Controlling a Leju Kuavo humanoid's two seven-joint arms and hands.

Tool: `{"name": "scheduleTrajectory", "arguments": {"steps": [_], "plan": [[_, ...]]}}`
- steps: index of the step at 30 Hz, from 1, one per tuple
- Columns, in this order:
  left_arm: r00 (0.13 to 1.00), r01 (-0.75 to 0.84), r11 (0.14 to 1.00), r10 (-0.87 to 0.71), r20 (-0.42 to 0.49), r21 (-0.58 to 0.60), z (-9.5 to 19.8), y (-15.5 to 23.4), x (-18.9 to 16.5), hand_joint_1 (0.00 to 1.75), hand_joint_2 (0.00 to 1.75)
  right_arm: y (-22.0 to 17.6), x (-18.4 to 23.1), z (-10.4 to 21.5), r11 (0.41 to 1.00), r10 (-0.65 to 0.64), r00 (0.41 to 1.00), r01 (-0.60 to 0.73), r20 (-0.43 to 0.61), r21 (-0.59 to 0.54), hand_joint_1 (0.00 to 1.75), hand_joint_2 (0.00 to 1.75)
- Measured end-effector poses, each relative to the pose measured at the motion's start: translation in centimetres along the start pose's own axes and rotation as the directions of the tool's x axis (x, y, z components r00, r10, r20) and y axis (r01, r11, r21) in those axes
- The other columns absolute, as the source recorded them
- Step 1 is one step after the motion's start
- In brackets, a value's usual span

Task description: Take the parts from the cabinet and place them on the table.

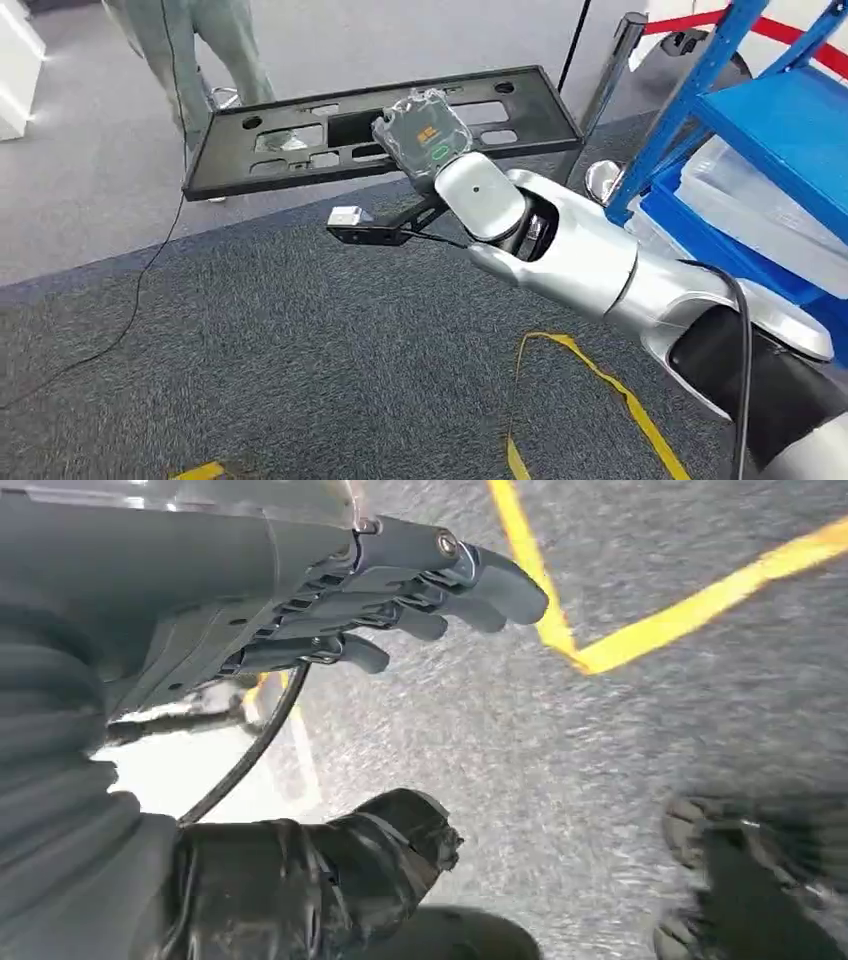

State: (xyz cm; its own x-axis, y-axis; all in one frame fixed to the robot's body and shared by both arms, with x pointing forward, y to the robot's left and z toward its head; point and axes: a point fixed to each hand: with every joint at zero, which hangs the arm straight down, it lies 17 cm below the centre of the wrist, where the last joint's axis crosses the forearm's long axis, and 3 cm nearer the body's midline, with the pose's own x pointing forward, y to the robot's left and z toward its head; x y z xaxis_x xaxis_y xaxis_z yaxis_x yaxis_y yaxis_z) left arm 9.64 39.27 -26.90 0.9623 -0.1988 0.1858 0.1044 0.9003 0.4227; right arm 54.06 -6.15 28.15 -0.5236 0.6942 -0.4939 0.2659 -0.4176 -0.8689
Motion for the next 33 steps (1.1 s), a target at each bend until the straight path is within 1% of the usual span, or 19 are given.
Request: {"name": "scheduleTrajectory", "arguments": {"steps": [11, 14, 18, 22, 26, 30, 33], "plan": [[1.000, 0.000, 1.000, 0.000, 0.003, -0.001, 0.0, -0.2, 0.6, 0.00, 1.75, 1.1, -0.5, 0.4, 0.999, 0.003, 1.000, -0.003, 0.003, 0.040, 1.75, 1.75], [1.000, 0.004, 1.000, -0.004, -0.008, -0.010, 0.2, -0.8, -0.3, 0.00, 1.75, 1.1, -0.5, 0.4, 0.999, 0.004, 1.000, -0.004, 0.002, 0.039, 1.75, 1.75], [1.000, 0.000, 1.000, 0.000, 0.005, -0.011, 0.2, -0.8, 0.5, 0.00, 1.75, 0.8, -0.7, 0.4, 0.999, 0.008, 1.000, -0.008, 0.000, 0.035, 1.75, 1.75], [1.000, -0.001, 1.000, 0.001, 0.005, -0.013, 0.2, -0.9, 0.4, 0.00, 1.75, 0.7, -0.7, 0.3, 0.999, 0.009, 1.000, -0.009, 0.002, 0.032, 1.75, 1.75], [1.000, -0.003, 1.000, 0.003, 0.019, -0.003, 0.0, -0.2, 1.0, 0.00, 1.75, 0.6, -0.9, 0.3, 0.999, 0.011, 1.000, -0.011, -0.001, 0.030, 1.75, 1.75], [1.000, 0.001, 1.000, -0.001, 0.012, 0.000, 0.0, 0.0, 0.4, 0.00, 1.75, 0.5, -0.9, 0.2, 1.000, 0.012, 1.000, -0.012, 0.000, 0.029, 1.75, 1.75], [1.000, 0.001, 1.000, -0.001, 0.020, -0.002, -0.1, 0.0, 0.9, 0.00, 1.75, 0.5, -1.4, 0.3, 0.999, 0.016, 1.000, -0.016, -0.006, 0.030, 1.75, 1.75]]}}
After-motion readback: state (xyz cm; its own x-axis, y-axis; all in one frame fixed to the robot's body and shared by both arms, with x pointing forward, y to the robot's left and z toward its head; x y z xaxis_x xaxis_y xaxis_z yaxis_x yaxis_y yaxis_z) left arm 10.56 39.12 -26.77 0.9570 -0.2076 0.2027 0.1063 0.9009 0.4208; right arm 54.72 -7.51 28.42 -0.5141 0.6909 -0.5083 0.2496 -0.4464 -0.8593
